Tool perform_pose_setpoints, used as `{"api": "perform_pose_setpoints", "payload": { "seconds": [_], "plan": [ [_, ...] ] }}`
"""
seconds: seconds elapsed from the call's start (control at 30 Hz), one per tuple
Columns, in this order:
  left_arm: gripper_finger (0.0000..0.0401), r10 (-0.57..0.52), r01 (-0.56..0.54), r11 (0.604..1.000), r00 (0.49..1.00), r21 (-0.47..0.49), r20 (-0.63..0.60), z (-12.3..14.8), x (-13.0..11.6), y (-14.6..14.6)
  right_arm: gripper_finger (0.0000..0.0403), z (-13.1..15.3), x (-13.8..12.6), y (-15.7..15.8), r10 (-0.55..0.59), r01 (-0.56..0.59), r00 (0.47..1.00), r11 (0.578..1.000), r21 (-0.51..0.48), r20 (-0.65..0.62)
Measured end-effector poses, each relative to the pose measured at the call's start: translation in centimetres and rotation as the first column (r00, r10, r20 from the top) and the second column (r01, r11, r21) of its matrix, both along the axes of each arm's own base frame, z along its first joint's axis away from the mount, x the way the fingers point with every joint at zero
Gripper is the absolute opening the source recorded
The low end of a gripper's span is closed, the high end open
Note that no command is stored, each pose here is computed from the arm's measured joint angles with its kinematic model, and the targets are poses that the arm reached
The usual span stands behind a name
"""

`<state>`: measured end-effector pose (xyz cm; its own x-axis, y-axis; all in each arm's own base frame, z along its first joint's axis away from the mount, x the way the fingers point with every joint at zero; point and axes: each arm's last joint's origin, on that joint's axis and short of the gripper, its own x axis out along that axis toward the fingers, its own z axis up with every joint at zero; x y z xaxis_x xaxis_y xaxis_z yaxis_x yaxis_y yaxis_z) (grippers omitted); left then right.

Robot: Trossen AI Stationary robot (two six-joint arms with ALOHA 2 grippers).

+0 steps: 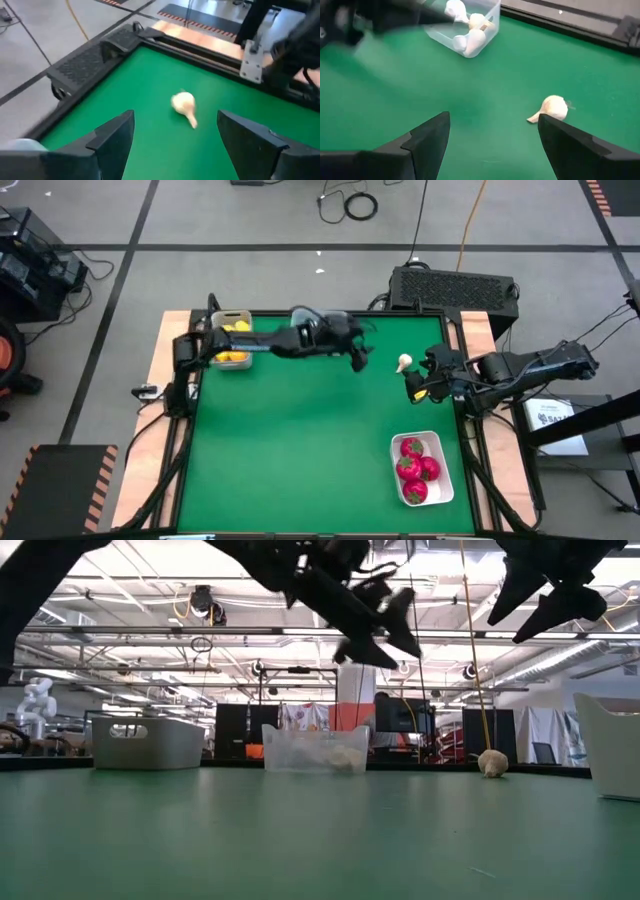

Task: Sort produce into baskets
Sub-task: Put the garlic into the transparent bin

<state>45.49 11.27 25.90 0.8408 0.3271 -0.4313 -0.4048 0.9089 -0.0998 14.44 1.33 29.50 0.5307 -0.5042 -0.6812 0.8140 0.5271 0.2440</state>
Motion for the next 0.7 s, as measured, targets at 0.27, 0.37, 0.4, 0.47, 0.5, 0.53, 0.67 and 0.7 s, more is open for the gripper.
{"api": "perform_pose_setpoints", "payload": {
  "seconds": [0.27,0.37,0.4,0.47,0.5,0.53,0.67,0.7],
  "plan": [
    [0.0290,-0.093,0.092,0.996,0.995,-0.021,-0.044,-7.0,3.4,-3.6,0.0293,-0.4,0.3,-0.6,-0.145,0.144,0.989,0.988,0.060,0.018],
    [0.0290,-0.109,0.108,0.994,0.992,-0.010,-0.069,-5.8,3.5,-4.0,0.0293,-0.8,0.8,-1.3,-0.191,0.192,0.981,0.980,0.049,-0.014],
    [0.0290,-0.117,0.117,0.993,0.989,0.004,-0.088,-4.8,3.2,-4.0,0.0293,-0.9,1.0,-1.6,-0.205,0.206,0.978,0.978,0.040,-0.027],
    [0.0290,-0.112,0.120,0.991,0.986,0.056,-0.124,-2.3,2.4,-3.8,0.0293,-1.2,1.4,-2.5,-0.240,0.242,0.969,0.970,0.026,-0.055],
    [0.0290,-0.099,0.112,0.990,0.985,0.087,-0.144,-1.0,1.9,-3.7,0.0293,-1.4,1.6,-2.9,-0.258,0.260,0.963,0.965,0.022,-0.070],
    [0.0290,-0.084,0.104,0.987,0.983,0.121,-0.162,0.3,1.3,-3.4,0.0293,-1.6,1.9,-3.5,-0.271,0.275,0.958,0.961,0.028,-0.090],
    [0.0290,0.003,0.068,0.961,0.966,0.267,-0.258,5.1,-2.4,-2.7,0.0293,-2.4,2.9,-6.1,-0.247,0.266,0.952,0.960,0.089,-0.182],
    [0.0290,0.036,0.057,0.952,0.955,0.302,-0.293,6.1,-3.6,-2.5,0.0294,-2.7,3.2,-6.7,-0.235,0.258,0.952,0.961,0.101,-0.198]
  ]
}}
